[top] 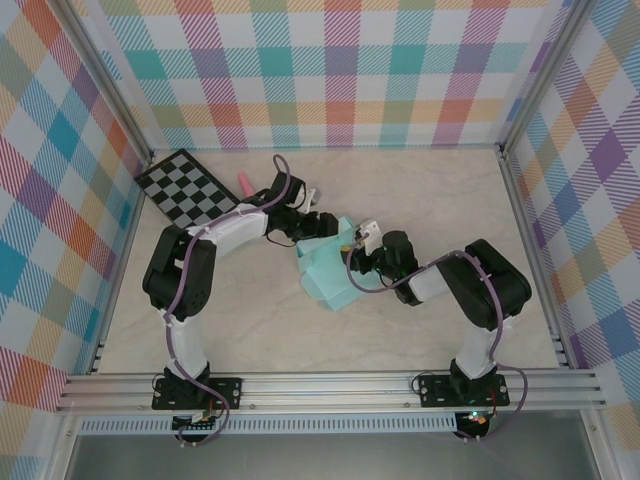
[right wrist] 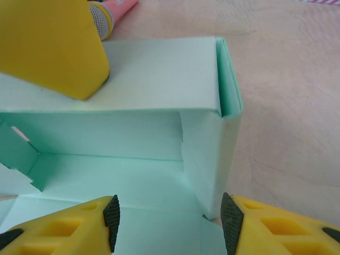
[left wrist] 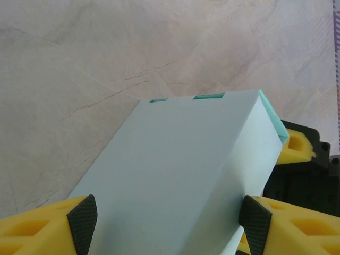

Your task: Fold the paper box

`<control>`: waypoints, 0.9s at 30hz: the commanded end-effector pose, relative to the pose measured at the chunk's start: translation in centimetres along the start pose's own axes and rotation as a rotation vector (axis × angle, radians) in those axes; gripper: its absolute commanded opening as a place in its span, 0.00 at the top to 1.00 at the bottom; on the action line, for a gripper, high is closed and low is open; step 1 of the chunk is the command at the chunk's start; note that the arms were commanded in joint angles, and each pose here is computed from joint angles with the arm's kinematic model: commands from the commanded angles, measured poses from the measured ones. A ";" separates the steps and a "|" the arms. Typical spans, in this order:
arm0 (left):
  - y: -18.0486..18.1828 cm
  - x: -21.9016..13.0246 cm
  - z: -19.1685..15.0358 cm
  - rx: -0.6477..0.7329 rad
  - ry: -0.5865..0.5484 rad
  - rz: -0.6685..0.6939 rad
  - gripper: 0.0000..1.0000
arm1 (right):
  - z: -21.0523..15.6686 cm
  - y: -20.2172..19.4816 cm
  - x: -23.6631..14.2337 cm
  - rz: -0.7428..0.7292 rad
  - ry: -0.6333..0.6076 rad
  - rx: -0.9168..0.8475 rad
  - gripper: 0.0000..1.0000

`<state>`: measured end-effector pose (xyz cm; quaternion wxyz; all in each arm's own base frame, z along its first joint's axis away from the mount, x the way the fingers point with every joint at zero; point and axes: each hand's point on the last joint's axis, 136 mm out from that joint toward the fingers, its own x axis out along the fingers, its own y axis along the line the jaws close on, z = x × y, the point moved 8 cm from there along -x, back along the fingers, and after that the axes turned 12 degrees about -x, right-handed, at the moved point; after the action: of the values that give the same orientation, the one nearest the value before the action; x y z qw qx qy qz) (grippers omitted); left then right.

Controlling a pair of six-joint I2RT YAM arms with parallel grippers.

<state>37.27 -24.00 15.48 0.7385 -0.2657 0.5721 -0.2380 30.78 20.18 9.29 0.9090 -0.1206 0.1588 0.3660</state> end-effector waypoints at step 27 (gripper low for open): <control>0.2 5.3 0.0 0.055 0.225 -0.080 0.20 | -0.6 -0.8 -4.4 -0.062 -0.036 -0.035 0.48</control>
<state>38.88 -27.62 13.95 0.6623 -0.2673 0.6057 -0.3510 27.95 17.26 8.99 0.9073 -0.1589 0.1488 0.3596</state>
